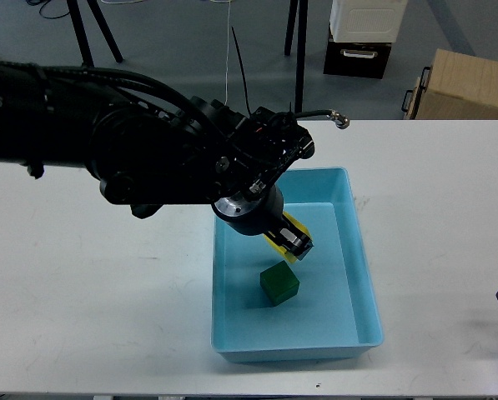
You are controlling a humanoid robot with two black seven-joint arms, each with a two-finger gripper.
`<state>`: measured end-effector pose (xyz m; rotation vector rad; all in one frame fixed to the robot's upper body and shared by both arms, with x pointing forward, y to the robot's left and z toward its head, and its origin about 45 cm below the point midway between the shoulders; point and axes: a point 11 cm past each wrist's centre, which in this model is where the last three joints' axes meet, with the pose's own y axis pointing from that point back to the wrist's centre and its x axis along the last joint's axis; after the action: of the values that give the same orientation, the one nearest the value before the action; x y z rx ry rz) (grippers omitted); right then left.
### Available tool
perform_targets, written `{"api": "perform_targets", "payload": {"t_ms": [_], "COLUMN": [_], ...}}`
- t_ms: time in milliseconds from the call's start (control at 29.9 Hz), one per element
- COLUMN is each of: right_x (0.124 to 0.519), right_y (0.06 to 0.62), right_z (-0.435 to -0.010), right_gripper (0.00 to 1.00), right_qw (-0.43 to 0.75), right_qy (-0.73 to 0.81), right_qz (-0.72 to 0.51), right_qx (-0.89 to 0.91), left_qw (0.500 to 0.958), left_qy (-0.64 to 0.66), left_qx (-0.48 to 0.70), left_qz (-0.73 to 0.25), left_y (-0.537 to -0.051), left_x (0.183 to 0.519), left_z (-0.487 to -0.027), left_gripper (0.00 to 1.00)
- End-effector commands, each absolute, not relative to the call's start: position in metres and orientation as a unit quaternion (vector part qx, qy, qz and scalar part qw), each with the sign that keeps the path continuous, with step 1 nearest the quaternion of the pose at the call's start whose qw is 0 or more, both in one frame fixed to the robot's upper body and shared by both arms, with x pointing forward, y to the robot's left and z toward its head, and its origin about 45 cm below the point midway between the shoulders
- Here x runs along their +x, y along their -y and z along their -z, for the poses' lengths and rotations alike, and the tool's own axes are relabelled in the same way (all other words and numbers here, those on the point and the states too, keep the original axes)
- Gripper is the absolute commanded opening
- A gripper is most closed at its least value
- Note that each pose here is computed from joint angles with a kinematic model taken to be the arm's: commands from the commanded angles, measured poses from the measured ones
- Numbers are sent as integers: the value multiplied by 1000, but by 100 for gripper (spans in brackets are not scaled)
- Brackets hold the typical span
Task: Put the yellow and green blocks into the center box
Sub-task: 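Carry the yellow cube with the left gripper over the green cube in the tray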
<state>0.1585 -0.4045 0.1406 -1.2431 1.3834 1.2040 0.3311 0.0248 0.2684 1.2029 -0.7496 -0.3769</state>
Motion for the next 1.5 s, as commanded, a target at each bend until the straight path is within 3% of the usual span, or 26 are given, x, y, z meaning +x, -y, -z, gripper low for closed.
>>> {"api": "perform_targets", "payload": {"t_ms": [0, 802, 1471], "right_x": [156, 153, 152], "right_y": [405, 407, 407], "right_z": [-139, -135, -133], "right_gripper": [84, 84, 84], "right_qw": [445, 440, 435], "right_qy": [-561, -568, -570], "right_qz": [-487, -488, -488], "right_qx": [-500, -496, -498], "left_qw": [745, 761, 765], "left_qy": [335, 290, 287], "left_qx": [548, 548, 549], "left_qz": [178, 190, 179], "left_y": [-26, -38, -39], "left_x": [327, 315, 322], "left_z": [-262, -225, -222], "left_gripper": [0, 0, 2]}}
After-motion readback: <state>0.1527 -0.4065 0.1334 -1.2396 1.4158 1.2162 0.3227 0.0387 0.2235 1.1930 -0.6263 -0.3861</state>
